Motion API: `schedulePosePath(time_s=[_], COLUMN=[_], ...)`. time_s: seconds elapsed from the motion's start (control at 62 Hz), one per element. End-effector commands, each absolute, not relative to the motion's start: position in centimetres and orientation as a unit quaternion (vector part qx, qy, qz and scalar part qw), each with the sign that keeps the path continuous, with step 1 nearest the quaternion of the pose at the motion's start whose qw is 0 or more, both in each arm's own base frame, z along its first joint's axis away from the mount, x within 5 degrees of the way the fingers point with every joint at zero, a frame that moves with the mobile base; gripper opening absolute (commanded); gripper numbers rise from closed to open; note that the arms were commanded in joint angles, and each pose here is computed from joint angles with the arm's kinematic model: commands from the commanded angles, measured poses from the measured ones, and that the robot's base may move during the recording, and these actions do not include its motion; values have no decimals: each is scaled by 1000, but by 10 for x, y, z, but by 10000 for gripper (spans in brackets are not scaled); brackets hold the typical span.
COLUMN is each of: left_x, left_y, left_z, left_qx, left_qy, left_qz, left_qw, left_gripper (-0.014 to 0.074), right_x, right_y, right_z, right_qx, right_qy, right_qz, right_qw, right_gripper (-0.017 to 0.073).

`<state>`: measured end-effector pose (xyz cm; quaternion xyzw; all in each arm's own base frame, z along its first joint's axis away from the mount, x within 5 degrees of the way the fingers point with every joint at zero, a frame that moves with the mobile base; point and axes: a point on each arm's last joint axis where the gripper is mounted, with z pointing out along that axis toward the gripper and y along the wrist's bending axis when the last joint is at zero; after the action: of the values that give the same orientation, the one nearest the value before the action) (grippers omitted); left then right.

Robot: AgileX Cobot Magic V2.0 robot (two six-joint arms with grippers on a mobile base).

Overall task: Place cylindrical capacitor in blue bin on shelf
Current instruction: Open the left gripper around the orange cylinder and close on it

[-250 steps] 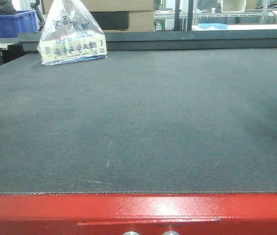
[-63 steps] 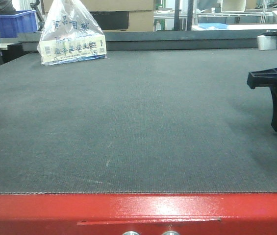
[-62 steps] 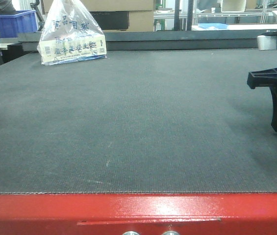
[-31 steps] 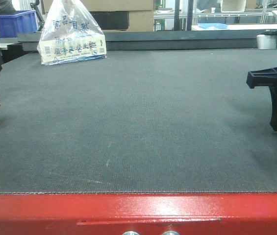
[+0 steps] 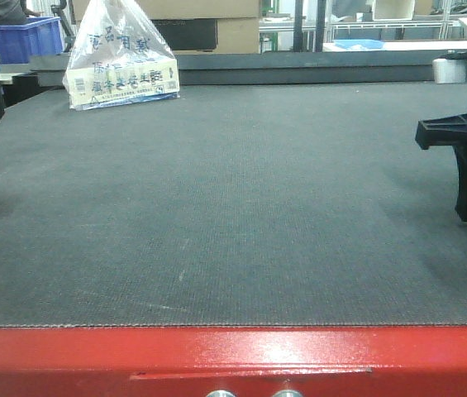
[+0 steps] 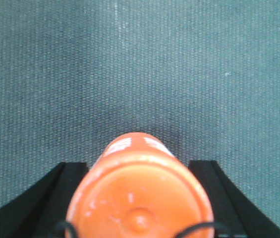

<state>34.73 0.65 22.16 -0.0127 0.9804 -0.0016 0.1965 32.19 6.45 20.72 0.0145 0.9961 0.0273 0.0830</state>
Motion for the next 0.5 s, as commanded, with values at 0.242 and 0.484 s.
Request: schedulePosePath(time_s=[0.242,0.484], left_x=[323,277], left_y=[2,1], left_z=[278,288], left_qx=[-23,-31], left_qy=[955,920], left_qz=[-20,-27], left_qw=[293,389], left_gripper=[-111,-111], right_x=[319,298], right_y=[62,55], right_z=[245,256], right_qx=[-4,-24], right_qy=[983,956], right_qz=[31,30], right_qw=[182,292], right_gripper=[-167,-167])
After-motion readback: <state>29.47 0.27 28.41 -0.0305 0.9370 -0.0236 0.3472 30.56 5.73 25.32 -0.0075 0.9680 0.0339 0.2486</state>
